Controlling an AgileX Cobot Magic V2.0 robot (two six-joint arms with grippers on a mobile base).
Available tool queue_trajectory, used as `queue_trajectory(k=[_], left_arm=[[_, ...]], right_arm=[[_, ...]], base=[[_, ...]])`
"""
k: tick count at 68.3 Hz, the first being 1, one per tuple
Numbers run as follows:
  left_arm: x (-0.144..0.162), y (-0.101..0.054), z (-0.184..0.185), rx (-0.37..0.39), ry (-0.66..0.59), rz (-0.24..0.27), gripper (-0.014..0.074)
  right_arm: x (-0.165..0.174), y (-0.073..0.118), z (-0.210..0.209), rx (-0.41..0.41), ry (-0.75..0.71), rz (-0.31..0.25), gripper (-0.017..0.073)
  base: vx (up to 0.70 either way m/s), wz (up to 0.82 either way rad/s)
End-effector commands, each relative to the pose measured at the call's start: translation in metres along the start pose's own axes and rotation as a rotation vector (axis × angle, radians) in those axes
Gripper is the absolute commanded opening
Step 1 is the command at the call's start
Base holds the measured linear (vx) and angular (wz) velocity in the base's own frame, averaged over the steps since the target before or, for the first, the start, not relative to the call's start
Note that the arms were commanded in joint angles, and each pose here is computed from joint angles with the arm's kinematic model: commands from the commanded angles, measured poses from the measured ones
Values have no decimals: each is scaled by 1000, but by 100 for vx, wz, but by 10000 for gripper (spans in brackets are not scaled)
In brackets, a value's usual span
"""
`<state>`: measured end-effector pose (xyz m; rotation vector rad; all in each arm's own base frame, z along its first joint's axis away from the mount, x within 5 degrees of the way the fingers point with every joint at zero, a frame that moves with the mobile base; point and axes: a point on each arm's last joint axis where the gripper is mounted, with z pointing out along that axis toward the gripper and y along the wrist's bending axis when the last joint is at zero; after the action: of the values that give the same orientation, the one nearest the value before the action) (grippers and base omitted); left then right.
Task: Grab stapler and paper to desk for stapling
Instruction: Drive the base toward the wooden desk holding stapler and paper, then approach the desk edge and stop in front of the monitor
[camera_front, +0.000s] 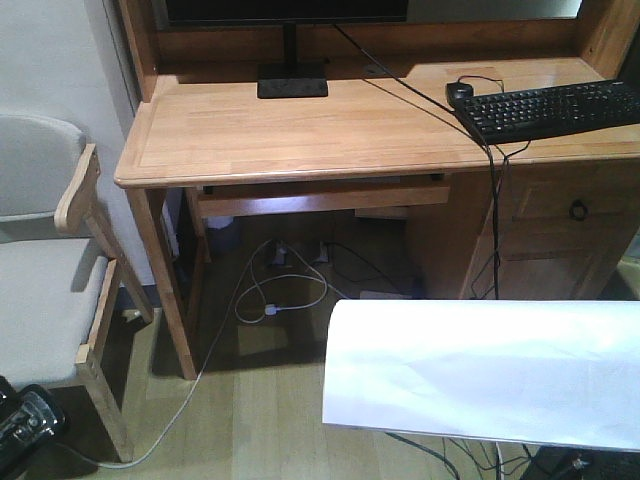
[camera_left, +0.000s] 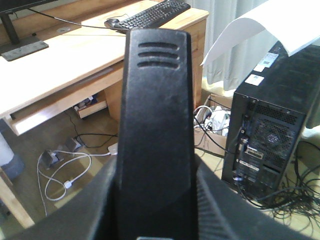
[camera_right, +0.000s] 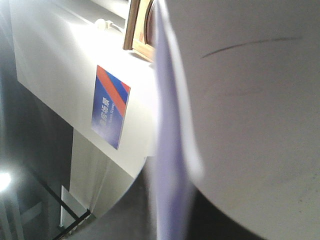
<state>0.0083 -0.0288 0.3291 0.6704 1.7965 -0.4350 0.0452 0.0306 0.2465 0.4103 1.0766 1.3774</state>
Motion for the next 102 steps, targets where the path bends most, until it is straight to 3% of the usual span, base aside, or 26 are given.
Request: queue_trajectory(k=[1, 102], left_arm=[[-17, 2, -2, -11, -118, -20, -6], [-17, 2, -2, -11, -118, -20, -6]], right_arm=[[-3, 12, 4, -69, 0, -6, -3], [-3, 12, 4, -69, 0, -6, -3]], base=[[15, -4], [17, 1]])
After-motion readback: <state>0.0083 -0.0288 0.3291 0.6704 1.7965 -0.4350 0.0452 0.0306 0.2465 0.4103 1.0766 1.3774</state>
